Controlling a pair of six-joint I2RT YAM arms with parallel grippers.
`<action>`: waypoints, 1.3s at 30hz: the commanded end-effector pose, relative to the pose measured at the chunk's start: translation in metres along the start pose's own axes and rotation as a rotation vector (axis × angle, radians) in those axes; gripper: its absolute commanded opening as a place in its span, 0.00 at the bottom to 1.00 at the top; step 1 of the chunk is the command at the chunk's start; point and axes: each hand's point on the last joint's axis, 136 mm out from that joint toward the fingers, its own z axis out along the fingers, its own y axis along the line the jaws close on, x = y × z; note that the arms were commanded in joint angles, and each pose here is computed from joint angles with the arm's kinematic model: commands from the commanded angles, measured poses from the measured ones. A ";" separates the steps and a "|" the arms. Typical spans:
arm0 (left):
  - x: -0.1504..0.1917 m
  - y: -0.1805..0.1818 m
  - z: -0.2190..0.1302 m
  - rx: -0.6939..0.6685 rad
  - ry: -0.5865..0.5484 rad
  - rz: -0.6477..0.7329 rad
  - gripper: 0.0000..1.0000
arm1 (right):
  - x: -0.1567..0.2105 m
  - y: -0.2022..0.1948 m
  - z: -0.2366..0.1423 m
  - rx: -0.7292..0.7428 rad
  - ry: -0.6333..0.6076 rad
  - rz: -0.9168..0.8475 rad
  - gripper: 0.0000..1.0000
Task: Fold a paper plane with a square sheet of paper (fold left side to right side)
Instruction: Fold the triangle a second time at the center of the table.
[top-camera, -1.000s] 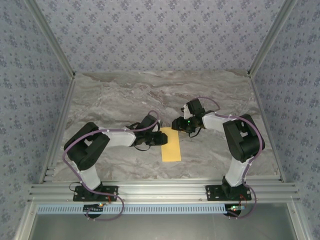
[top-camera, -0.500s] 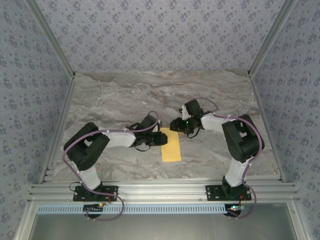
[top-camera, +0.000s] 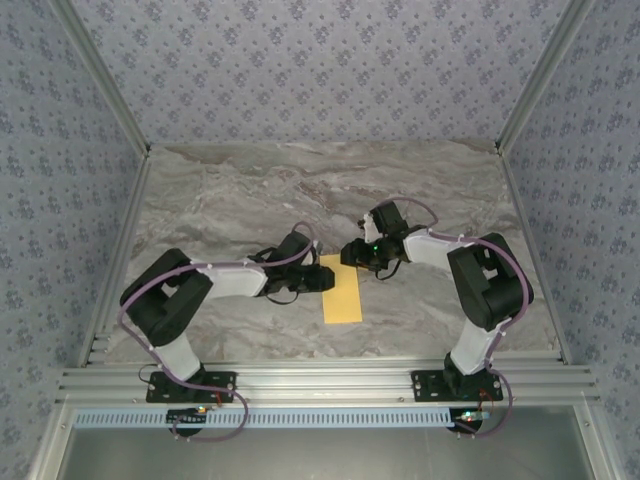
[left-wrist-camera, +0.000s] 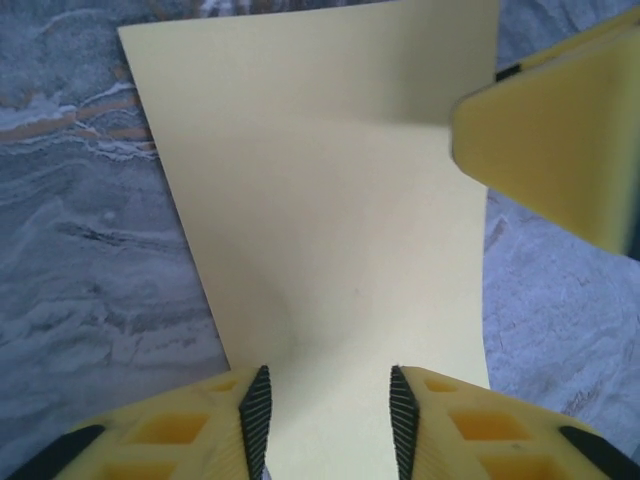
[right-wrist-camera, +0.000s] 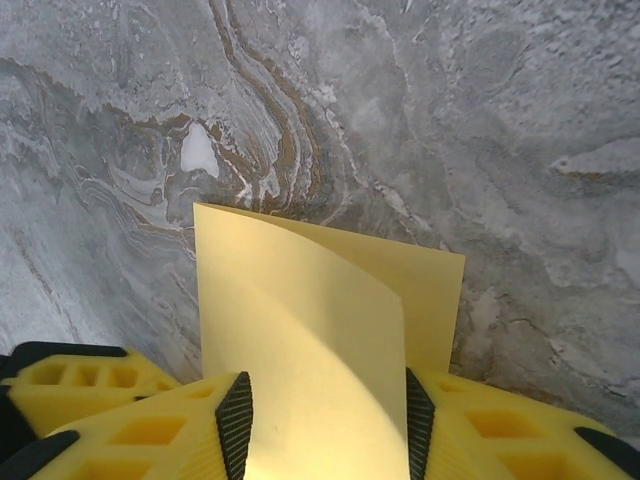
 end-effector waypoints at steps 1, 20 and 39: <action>-0.013 -0.024 -0.022 0.058 -0.067 0.068 0.45 | 0.002 -0.002 -0.002 0.008 0.017 -0.012 0.40; 0.049 -0.063 -0.072 0.000 -0.112 0.494 0.57 | -0.002 0.016 -0.017 -0.018 0.102 0.012 0.12; 0.077 -0.099 -0.019 -0.373 -0.098 0.726 0.66 | -0.002 0.018 -0.015 -0.031 0.128 0.032 0.11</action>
